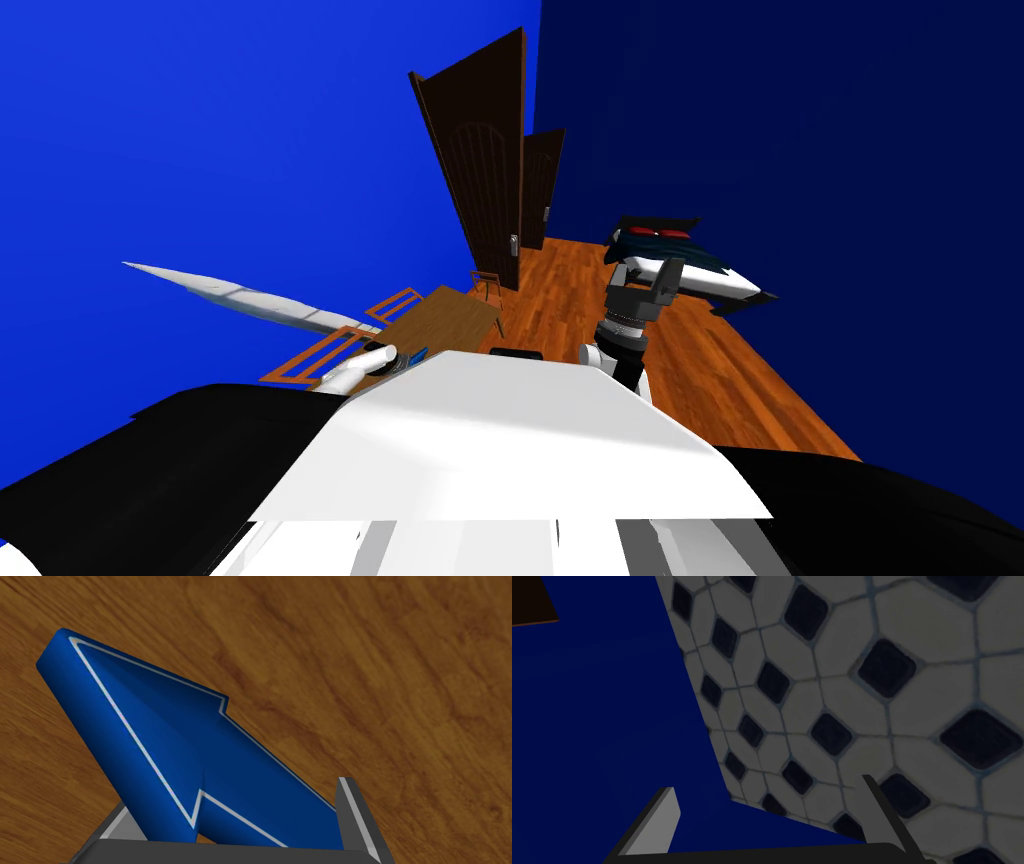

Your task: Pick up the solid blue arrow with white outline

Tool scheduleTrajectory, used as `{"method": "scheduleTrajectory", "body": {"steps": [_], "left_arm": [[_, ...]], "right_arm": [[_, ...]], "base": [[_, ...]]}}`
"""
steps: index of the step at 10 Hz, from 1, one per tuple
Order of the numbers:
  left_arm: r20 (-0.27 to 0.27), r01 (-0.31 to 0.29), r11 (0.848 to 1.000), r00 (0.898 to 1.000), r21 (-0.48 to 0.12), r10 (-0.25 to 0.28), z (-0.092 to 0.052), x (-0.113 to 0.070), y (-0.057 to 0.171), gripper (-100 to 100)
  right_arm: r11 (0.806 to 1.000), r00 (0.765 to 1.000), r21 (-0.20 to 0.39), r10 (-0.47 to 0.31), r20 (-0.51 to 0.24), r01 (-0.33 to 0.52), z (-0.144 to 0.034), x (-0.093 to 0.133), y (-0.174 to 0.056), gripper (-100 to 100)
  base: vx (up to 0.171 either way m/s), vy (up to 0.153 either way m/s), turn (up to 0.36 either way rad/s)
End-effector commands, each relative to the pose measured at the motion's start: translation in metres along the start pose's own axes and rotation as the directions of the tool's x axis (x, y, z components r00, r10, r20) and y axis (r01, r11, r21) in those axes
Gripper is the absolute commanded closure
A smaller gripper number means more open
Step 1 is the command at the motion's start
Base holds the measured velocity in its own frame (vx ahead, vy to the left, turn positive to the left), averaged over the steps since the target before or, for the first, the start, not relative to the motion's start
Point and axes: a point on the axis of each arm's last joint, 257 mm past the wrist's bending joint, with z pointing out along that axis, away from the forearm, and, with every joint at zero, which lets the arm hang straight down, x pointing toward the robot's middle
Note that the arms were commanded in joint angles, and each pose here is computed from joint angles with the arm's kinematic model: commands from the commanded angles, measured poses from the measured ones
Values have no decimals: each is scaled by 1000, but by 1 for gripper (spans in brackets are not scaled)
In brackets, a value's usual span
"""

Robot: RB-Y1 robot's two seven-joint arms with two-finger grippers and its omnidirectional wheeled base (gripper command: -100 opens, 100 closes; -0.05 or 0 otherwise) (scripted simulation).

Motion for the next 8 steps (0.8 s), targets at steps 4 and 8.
{"method": "scheduleTrajectory", "body": {"steps": [4,8], "left_arm": [[33,-167,985,986,42,166,-14,36,-61,-100],[55,-247,965,968,82,243,-29,58,-103,-100]], "right_arm": [[1000,1000,0,0,0,0,0,0,0,0],[1000,1000,0,0,0,0,0,0,0,0]], "base": [[71,-8,404],[50,-7,229]]}}
